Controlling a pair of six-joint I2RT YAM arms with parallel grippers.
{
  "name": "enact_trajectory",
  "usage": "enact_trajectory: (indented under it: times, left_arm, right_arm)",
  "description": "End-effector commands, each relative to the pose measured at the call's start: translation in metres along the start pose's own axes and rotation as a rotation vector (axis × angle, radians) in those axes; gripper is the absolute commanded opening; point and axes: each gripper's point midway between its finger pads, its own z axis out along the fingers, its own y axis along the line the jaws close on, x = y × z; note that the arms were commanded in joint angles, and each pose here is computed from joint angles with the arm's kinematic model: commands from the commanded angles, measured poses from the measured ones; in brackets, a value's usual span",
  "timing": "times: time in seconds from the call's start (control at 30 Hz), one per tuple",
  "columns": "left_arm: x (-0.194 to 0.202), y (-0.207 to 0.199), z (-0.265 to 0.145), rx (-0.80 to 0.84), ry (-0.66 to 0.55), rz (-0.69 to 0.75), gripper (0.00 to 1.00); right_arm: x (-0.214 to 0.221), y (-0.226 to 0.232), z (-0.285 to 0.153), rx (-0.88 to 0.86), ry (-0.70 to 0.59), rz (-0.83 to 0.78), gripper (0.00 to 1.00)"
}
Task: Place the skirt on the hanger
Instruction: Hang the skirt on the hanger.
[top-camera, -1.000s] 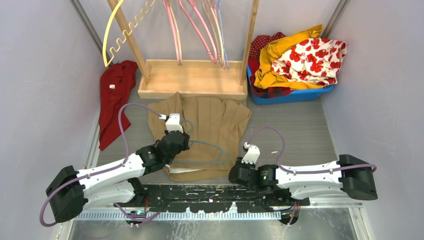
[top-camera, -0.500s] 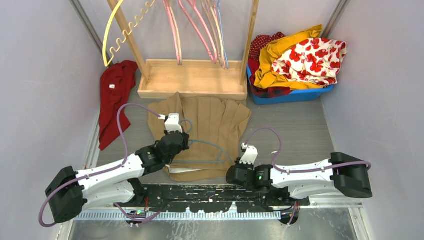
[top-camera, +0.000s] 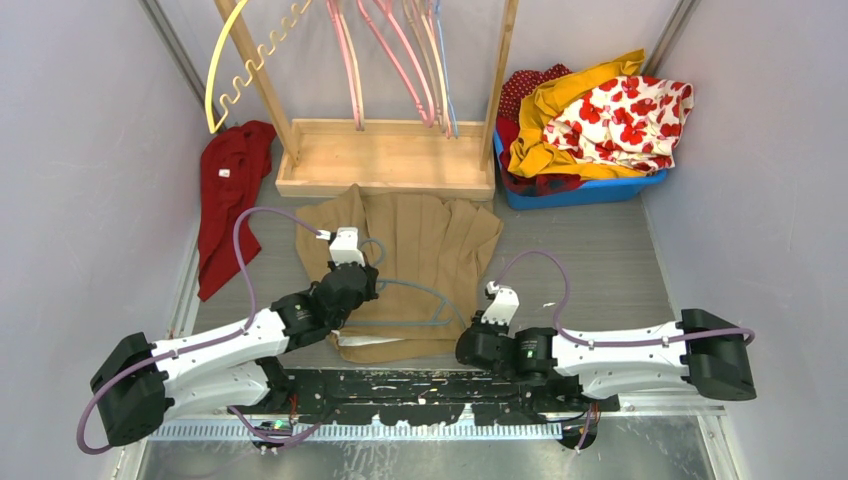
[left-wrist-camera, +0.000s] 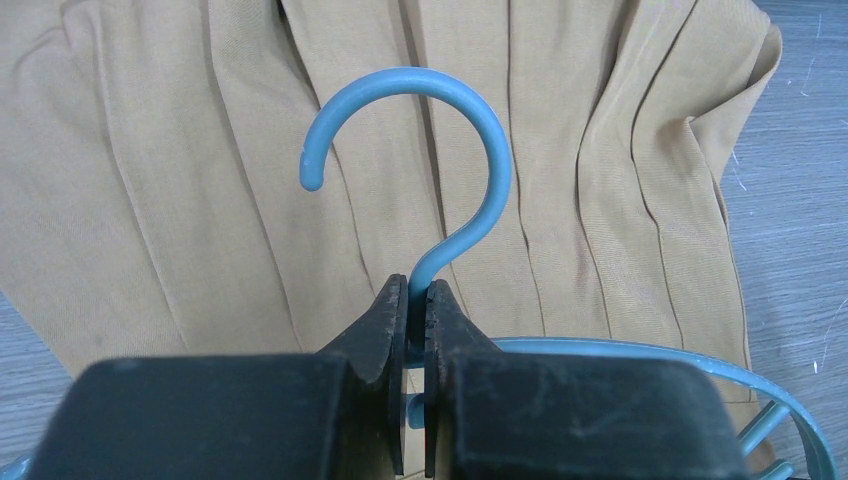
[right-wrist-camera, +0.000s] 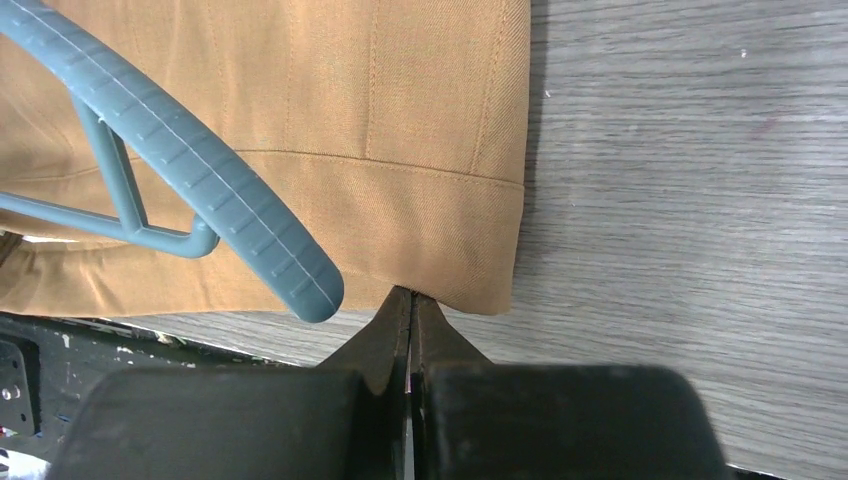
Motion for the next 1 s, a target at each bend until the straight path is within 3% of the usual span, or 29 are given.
enact_trajectory:
  times: [0.0,0.57,0.6,0.67,0.7,0.97]
  left_arm:
    - [-0.021,-0.004,-0.001,0.001,-0.083,-0.049,0.00]
    - [-0.030,-0.012,0.003,0.002,-0.120,-0.033,0.00]
    - [-0.031,-0.012,0.002,-0.002,-0.125,-0.034,0.00]
    - [-0.031,-0.010,0.002,-0.001,-0.138,-0.031,0.00]
    - [-0.031,-0.010,0.001,0.002,-0.147,-0.029,0.00]
    - [-0.032,-0.006,0.002,0.002,-0.216,-0.022,0.00]
  right_arm:
    - [-0.022,0.014,-0.009,-0.031,-0.069,0.029,0.01]
    - [-0.039,0.039,-0.031,-0.100,-0.064,-0.007,0.01]
    - [-0.037,0.039,-0.030,-0.092,-0.052,-0.018,0.04]
    - [-0.030,0.037,-0.028,-0.076,-0.033,-0.032,0.24]
    - [-0.027,0.034,-0.026,-0.068,-0.030,-0.039,0.28]
    - [-0.019,0.027,-0.023,-0.040,-0.076,-0.058,0.29]
